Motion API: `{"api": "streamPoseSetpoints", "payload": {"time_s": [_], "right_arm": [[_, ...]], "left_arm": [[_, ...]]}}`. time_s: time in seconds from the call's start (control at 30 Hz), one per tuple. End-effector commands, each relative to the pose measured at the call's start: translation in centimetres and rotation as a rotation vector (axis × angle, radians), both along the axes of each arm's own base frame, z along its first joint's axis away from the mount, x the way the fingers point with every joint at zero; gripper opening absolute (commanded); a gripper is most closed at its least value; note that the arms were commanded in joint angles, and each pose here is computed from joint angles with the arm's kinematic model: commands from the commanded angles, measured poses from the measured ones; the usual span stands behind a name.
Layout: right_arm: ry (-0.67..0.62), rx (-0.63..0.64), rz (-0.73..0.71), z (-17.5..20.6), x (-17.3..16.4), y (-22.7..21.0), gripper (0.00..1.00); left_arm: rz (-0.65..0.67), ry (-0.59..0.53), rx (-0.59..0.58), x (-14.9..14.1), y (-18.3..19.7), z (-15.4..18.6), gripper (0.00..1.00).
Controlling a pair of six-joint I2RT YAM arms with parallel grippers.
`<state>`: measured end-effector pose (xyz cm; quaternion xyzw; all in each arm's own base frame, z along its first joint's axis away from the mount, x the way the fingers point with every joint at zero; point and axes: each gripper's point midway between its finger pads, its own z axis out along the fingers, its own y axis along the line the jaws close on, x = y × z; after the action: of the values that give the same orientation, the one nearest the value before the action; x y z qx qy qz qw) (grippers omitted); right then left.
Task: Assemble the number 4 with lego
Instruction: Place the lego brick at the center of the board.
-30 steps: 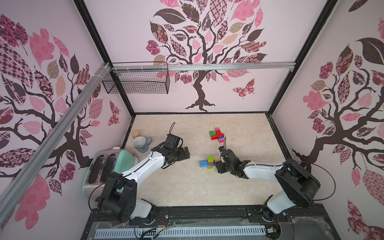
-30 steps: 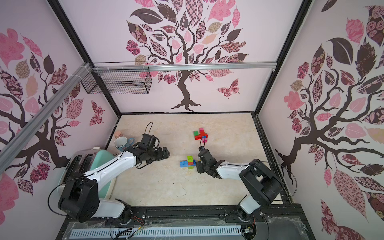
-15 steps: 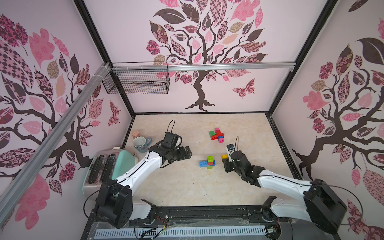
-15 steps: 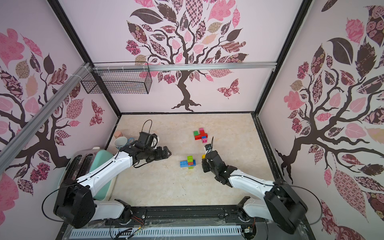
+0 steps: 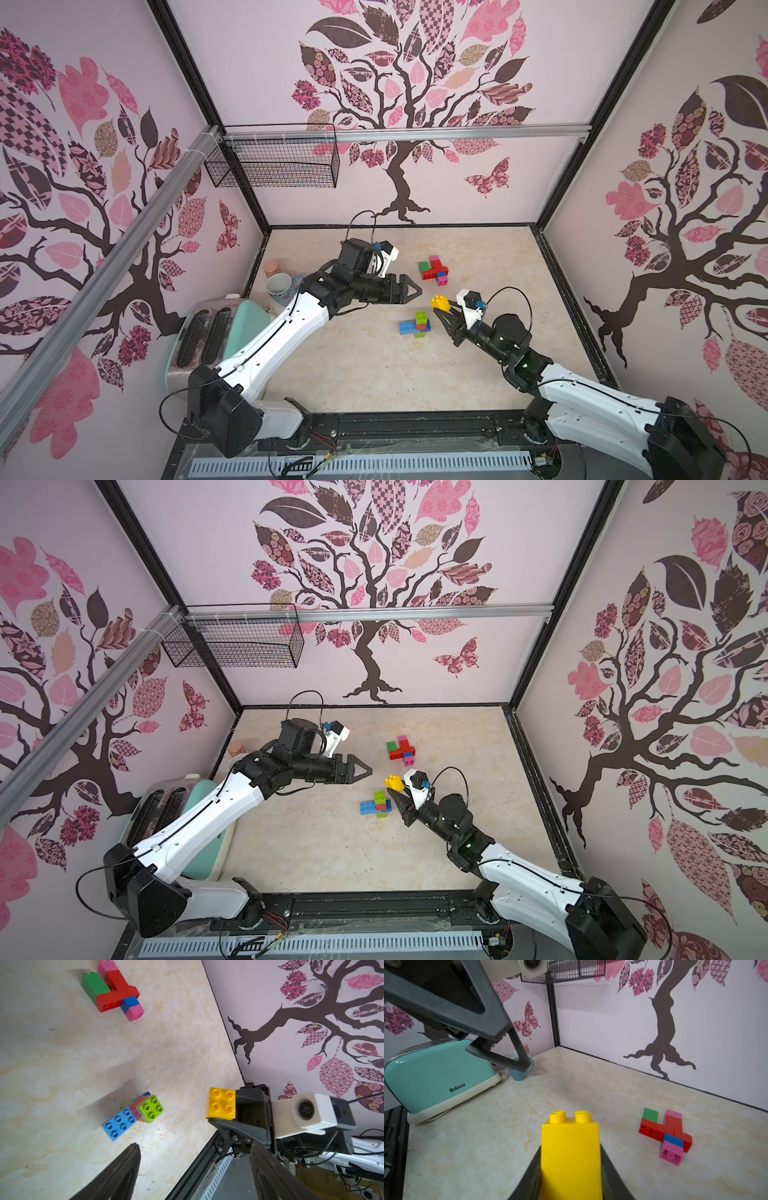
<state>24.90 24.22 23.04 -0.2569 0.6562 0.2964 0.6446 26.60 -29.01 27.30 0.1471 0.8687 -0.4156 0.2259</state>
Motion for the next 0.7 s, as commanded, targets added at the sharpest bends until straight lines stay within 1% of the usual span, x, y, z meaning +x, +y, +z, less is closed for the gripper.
{"api": "streamPoseSetpoints", "payload": {"time_s": [0.0,0.03,0.1,0.17,0.23,0.27,0.33,0.43,0.67], "right_arm": [[-0.212,0.169,0.006,5.7,-0.6,0.5,0.00],[-0.236,0.163,0.018,5.9,-0.7,1.2,0.00],[-0.274,0.147,-0.049,6.0,-0.4,1.9,0.00],[-0.299,0.187,-0.121,6.5,0.0,1.5,0.00],[-0.300,0.237,-0.124,6.8,0.1,1.4,0.00],[-0.294,0.239,-0.120,6.8,0.3,1.7,0.00],[-0.270,0.228,-0.106,6.5,0.5,2.5,0.00],[-0.251,0.244,-0.105,6.4,0.7,2.7,0.00],[-0.251,0.199,-0.085,6.1,0.9,3.6,0.00]], "left_arm": [[0.037,-0.086,-0.025,0.6,-0.5,1.4,0.82],[0.043,-0.102,-0.050,0.7,-0.7,1.7,0.81],[0.062,-0.132,-0.069,1.0,-0.9,2.2,0.77],[0.080,-0.155,-0.069,1.3,-0.8,2.3,0.73],[0.091,-0.174,-0.096,1.5,-0.9,2.4,0.69],[0.080,-0.179,-0.120,1.4,-1.2,2.6,0.67],[0.044,-0.169,-0.148,1.1,-1.8,2.6,0.62],[0.020,-0.142,-0.125,1.0,-2.1,1.7,0.53],[-0.055,-0.086,-0.127,0.2,-3.1,0.4,0.43]]}}
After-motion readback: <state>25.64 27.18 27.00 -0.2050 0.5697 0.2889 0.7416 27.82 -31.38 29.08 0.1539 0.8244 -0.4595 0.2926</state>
